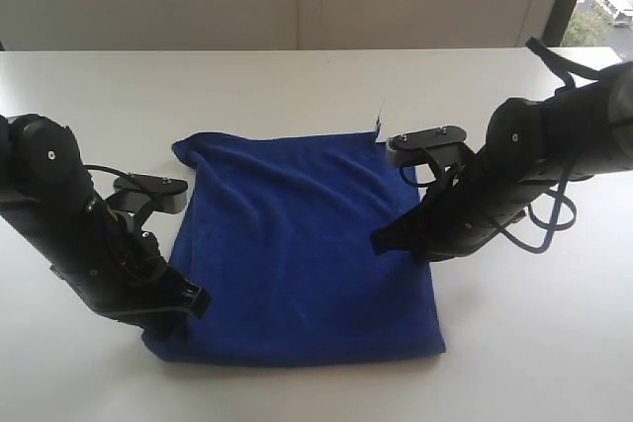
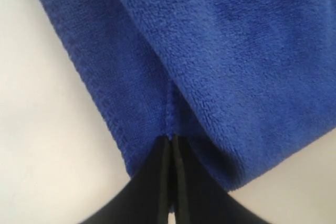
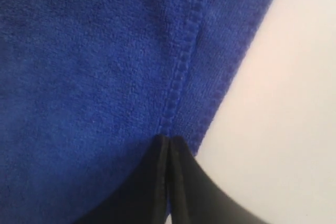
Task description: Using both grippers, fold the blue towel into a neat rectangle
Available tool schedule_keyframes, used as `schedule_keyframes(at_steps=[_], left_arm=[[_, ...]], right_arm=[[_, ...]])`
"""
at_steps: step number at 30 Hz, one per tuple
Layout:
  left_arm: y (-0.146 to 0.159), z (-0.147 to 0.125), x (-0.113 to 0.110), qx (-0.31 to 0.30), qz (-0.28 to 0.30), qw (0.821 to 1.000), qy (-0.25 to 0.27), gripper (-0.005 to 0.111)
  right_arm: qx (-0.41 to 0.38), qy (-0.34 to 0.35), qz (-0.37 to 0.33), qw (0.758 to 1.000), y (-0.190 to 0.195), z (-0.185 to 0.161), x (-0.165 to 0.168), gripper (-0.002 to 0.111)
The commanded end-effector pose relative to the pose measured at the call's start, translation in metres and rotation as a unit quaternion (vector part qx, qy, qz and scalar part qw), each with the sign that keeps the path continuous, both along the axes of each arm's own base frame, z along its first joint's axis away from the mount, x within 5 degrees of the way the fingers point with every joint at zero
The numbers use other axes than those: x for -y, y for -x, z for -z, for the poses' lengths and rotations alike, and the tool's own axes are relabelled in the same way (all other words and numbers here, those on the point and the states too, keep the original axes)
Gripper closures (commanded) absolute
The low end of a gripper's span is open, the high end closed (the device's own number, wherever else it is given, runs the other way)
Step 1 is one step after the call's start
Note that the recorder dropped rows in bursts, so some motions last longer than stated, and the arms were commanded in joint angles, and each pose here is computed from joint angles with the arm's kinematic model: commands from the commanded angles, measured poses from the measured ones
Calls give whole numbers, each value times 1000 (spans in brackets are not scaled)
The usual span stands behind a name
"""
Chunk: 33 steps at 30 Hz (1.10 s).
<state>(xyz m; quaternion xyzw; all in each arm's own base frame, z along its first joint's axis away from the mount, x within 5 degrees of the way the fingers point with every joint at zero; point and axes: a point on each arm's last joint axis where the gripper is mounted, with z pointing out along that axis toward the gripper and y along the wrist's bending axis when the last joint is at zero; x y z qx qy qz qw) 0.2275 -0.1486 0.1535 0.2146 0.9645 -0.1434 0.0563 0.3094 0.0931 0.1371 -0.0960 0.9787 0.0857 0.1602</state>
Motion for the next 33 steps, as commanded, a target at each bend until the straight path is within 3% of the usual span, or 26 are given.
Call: schedule_keyframes(at_steps=[1, 5, 9, 15, 27, 31, 33], left_arm=[[5, -1, 0, -13, -1, 1000, 1, 107], [5, -1, 1, -16, -8, 1000, 7, 107], [5, -1, 1, -16, -9, 1000, 8, 107], [5, -1, 1, -16, -11, 1000, 9, 107], [4, -1, 1, -12, -13, 1000, 10, 107], [4, -1, 1, -13, -13, 1000, 11, 107], [4, -1, 1, -11, -13, 1000, 11, 107]], right_arm=[[37, -23, 42, 998, -10, -24, 0, 106], [62, -37, 59, 996, -19, -37, 1, 92], [46, -38, 66, 996, -22, -21, -2, 77], [42, -33, 74, 996, -28, -3, -2, 76], [19, -28, 79, 996, -29, 17, -3, 82], [29, -29, 74, 996, -29, 9, -3, 104], [40, -32, 73, 996, -29, 2, -2, 108]])
